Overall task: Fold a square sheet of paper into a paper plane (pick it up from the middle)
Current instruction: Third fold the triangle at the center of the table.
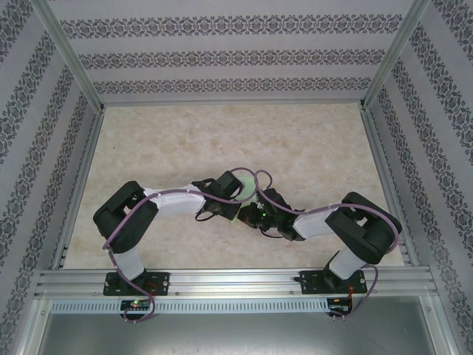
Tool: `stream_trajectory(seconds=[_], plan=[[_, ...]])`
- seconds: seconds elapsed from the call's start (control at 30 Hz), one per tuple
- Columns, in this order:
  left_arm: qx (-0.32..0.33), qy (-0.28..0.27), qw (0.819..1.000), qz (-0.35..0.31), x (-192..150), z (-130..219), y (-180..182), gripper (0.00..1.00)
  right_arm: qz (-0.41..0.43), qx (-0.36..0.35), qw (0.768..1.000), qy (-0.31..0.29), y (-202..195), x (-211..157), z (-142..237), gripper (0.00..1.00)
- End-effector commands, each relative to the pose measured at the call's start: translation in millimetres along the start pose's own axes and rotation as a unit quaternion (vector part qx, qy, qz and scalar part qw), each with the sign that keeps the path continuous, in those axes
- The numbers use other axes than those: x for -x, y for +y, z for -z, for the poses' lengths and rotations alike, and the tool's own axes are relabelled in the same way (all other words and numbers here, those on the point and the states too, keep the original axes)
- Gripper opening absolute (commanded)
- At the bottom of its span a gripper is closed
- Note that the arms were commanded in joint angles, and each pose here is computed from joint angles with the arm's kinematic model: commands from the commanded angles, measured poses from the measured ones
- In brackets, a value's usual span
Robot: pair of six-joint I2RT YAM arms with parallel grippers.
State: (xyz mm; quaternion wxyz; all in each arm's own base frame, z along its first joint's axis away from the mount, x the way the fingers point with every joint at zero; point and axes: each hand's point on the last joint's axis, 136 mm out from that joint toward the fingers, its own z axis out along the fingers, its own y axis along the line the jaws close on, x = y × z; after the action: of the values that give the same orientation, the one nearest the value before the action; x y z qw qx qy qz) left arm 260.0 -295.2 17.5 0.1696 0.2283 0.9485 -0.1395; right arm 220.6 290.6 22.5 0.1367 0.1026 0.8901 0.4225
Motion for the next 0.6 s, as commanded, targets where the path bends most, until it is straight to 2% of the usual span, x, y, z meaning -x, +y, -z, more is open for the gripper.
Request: stream_trajectory(seconds=[0.0, 0.13, 0.33, 0.57], plan=[[0.025, 0.035, 0.999, 0.010, -16.9, -9.5, 14.2, 0.02, 0.005, 0.024, 1.000, -0.010, 12.6, 3.4, -5.8, 0.05], [0.027, 0.035, 0.999, 0.010, -17.6, -9.8, 14.9, 0.02, 0.005, 0.014, 1.000, -0.006, 7.9, 2.7, -12.1, 0.05], [0.031, 0.038, 0.999, 0.011, -19.3, -10.5, 16.8, 0.02, -0.025, -0.043, 0.999, 0.016, -27.9, -10.1, -22.0, 0.04], [0.035, 0.038, 0.999, 0.013, -21.6, -9.3, 19.1, 0.01, -0.010, -0.011, 1.000, 0.002, -2.8, -5.9, -6.3, 0.05]])
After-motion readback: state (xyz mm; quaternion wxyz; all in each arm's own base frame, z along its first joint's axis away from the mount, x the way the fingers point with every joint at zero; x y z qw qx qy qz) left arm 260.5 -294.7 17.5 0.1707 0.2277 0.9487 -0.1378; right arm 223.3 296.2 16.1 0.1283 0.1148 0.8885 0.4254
